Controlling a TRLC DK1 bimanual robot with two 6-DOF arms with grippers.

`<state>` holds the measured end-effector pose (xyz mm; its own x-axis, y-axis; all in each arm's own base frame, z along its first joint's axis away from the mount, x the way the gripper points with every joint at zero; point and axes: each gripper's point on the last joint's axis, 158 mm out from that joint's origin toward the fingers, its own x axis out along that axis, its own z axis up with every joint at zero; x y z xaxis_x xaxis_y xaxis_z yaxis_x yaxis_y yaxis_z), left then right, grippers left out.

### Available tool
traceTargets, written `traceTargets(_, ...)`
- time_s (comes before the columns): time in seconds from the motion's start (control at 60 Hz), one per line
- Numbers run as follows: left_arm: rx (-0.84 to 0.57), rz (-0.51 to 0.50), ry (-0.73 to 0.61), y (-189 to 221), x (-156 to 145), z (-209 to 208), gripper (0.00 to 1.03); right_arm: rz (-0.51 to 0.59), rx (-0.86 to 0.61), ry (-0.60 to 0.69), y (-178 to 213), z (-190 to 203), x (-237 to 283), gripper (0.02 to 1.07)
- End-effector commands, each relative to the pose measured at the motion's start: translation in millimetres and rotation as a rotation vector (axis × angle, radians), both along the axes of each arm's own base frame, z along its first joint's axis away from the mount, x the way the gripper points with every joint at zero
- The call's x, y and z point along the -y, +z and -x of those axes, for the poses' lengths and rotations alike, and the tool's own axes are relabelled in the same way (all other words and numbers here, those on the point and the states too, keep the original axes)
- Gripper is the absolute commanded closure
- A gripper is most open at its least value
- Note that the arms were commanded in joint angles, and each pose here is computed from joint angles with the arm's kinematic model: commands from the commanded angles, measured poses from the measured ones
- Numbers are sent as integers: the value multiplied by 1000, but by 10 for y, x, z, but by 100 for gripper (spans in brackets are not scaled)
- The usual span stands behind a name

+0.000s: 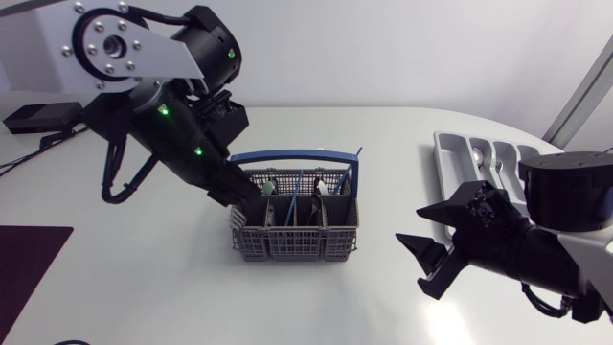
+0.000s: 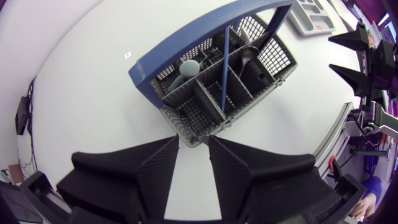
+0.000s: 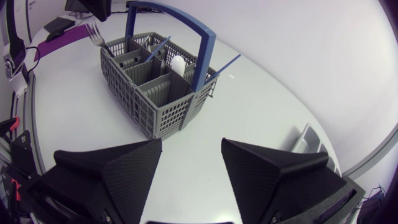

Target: Sort the cutlery from the basket into the organizer compartments.

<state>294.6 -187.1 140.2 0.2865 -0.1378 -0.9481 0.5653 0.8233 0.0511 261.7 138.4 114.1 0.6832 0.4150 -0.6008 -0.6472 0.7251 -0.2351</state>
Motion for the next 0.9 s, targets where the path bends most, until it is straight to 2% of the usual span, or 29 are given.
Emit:
traceTargets(0.0, 14, -2, -20, 71, -21, 71, 52, 29, -21, 25, -147, 84, 2, 37)
traceTargets(0.083, 33, 16, -40, 155, 34, 108, 42, 29, -22, 25, -157, 90, 4, 37)
traceTargets(0.283, 30, 19, -104, 210, 51, 308, 40, 36, -22, 29, -170, 93, 11, 37)
traceTargets(0.6, -42, -41, -138, -144, -77, 484, 41, 37, -19, 32, -172, 91, 5, 37)
traceTargets(0.883, 28, 0, -140, -231, -18, 306, 69, 41, -21, 34, -186, 97, 8, 37)
